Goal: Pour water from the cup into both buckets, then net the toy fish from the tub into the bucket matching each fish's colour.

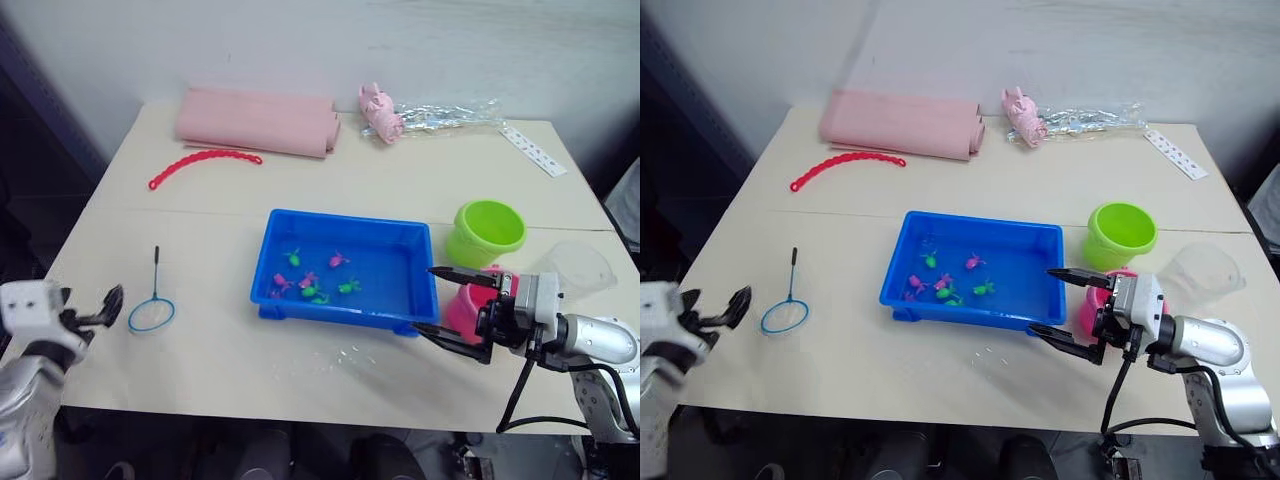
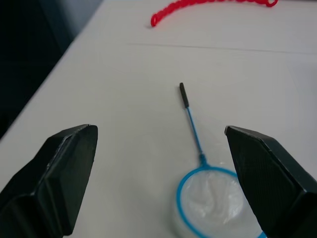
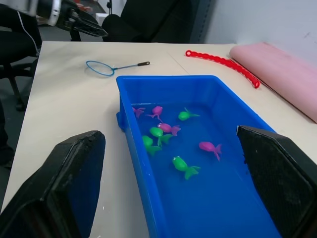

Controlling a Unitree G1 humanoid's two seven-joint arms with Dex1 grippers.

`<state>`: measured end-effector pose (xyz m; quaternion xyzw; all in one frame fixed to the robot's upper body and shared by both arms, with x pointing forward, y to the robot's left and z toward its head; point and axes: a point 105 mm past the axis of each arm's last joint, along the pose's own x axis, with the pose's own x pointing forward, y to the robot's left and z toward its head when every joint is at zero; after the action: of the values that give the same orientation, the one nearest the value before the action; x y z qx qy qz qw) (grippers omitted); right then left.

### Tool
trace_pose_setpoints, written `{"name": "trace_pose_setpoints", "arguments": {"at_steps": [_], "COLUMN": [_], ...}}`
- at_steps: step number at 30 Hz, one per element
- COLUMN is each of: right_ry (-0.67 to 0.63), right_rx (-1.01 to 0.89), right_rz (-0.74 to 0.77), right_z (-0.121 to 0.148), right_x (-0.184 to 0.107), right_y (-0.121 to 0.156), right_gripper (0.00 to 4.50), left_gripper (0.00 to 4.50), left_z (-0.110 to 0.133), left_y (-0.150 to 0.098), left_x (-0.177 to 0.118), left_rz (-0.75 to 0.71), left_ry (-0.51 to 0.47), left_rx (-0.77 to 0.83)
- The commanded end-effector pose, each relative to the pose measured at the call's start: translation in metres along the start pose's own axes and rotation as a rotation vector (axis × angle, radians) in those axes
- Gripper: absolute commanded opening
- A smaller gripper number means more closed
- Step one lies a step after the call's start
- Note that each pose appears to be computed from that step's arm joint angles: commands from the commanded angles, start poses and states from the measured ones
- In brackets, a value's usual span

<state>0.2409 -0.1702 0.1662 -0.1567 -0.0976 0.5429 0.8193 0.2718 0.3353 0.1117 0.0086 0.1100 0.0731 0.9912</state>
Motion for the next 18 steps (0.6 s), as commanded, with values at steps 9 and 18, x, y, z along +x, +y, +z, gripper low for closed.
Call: {"name": "trace_pose_setpoints", "arguments": {"at_steps": [9,18], "right_ry": [-0.003,-0.016], "right_rx": [-0.077,-0.110], "right_rz": [0.008,-0.018], "right_z": [0.025,0.039], "right_x": [-0.006,0.000], "right_y": [0.003,0.006], "right_gripper": [4.47,4.47], "left_gripper": [4.50,4.50], "left_z": [-0.033,-0.047], "left_y": [-0.009,-0.014], "left_x": [0.058,0.062], "left_rz": [0.083,0.095], "left_ry": [0.381,0.435], "left_rx": [0.030,-0.032]}}
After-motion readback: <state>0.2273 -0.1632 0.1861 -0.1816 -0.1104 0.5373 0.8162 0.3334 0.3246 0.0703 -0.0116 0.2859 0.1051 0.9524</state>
